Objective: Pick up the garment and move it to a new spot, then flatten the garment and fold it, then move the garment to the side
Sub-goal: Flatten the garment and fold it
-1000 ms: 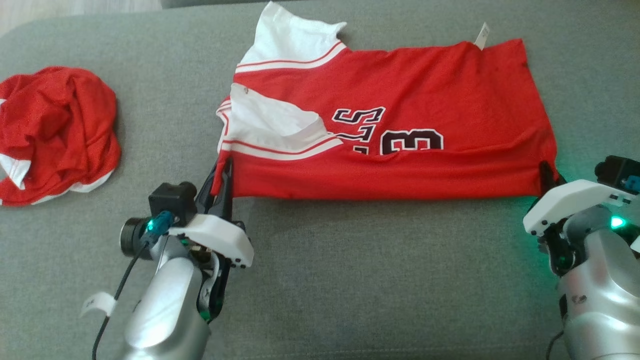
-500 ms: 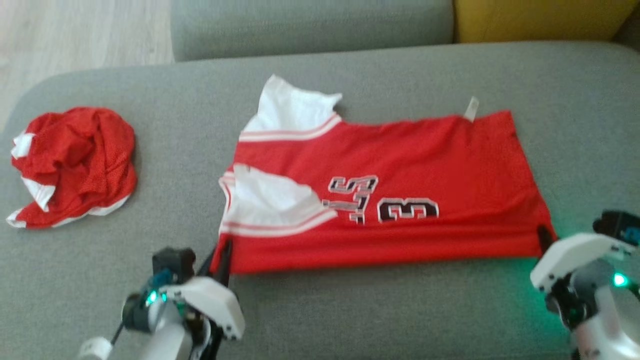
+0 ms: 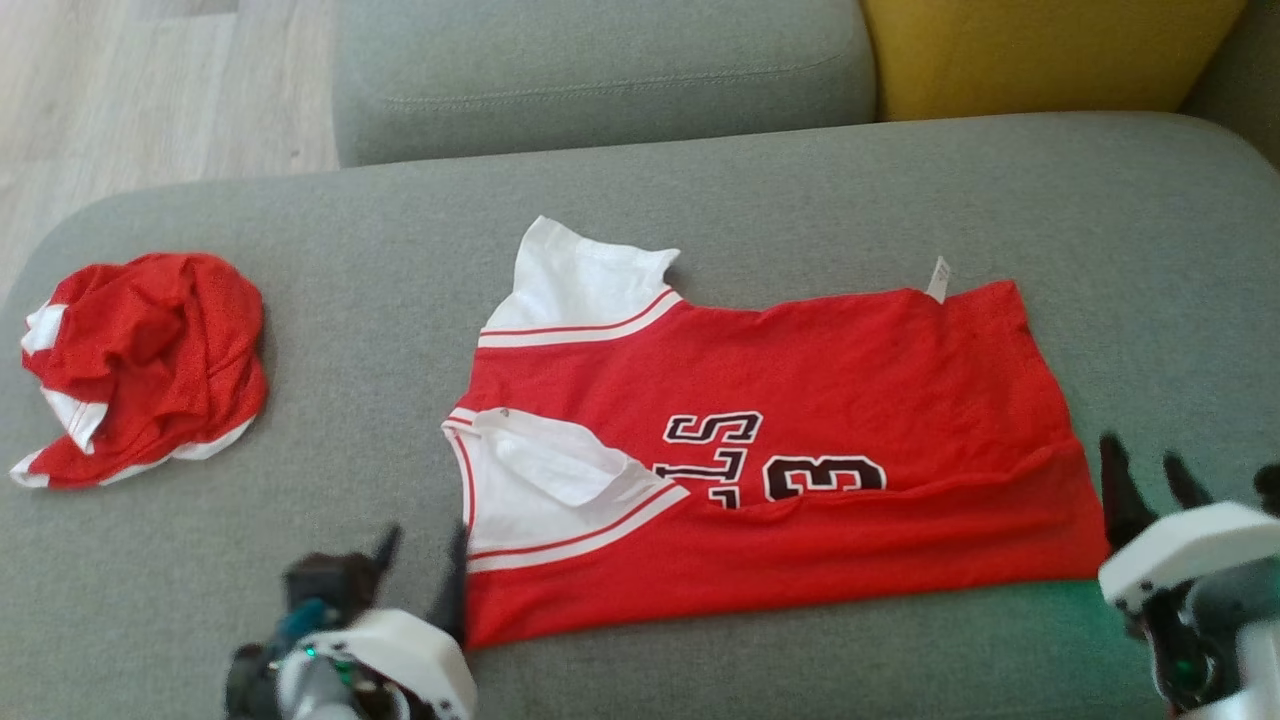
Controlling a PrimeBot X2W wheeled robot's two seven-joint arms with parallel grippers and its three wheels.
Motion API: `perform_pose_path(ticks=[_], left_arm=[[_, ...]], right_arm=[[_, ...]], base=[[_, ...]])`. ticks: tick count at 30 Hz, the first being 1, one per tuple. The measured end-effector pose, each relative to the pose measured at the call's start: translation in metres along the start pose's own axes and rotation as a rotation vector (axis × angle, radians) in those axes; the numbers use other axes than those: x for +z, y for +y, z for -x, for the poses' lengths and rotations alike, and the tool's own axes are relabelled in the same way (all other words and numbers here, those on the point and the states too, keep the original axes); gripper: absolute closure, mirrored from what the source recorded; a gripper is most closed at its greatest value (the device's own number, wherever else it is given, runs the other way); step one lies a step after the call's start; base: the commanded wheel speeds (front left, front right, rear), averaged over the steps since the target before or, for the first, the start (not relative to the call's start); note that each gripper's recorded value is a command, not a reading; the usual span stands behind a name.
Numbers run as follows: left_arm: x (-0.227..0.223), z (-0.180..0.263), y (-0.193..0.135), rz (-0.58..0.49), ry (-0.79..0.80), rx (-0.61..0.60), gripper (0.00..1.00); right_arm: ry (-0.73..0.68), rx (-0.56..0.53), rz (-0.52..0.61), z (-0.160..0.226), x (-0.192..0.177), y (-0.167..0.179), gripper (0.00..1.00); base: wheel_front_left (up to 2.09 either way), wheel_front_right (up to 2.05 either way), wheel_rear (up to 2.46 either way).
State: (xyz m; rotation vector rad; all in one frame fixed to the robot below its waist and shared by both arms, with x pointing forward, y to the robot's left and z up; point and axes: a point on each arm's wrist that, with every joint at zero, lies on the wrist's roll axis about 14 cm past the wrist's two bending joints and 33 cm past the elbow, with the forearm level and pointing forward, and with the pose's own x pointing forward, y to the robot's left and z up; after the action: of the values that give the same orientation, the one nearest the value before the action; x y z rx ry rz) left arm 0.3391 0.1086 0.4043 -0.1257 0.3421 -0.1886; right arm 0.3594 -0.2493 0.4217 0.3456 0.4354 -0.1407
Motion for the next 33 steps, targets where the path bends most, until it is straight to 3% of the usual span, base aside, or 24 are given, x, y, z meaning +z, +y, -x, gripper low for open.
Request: perform_pose_path(ticks=[4,11,22,28,33], left_arm=[[0.037,-0.002,0.015,0.018,-0.162,0.076,0.0],[0.12,0.002,0.024,0.117,-0.434,0.114,0.0],[0.08,-0.035,0.004,0.043,-0.274,0.017,0.0],[0.107,-0.119,-0.008,-0.128,-0.159,-0.115,0.0],[0.102,-0.178,-0.009,-0.269,0.0,-0.199,0.0]], right_arm=[[-0.204,0.092,0.001,0.009,0.037,0.03,0.0],[-0.344,0.2,0.019,0.023,0.034,0.057,0.0],[-0.395,0.226,0.051,0.006,0.053,0.06,0.0],[-0.423,0.243,0.091,-0.026,0.078,0.071,0.0],[-0.398,0.252,0.146,-0.047,0.08,0.074,0.0]], base=[[0.0,0.0,0.0],[0.0,0.0,0.0],[0.0,0.0,0.0],[0.0,0.0,0.0],[0.0,0.0,0.0]])
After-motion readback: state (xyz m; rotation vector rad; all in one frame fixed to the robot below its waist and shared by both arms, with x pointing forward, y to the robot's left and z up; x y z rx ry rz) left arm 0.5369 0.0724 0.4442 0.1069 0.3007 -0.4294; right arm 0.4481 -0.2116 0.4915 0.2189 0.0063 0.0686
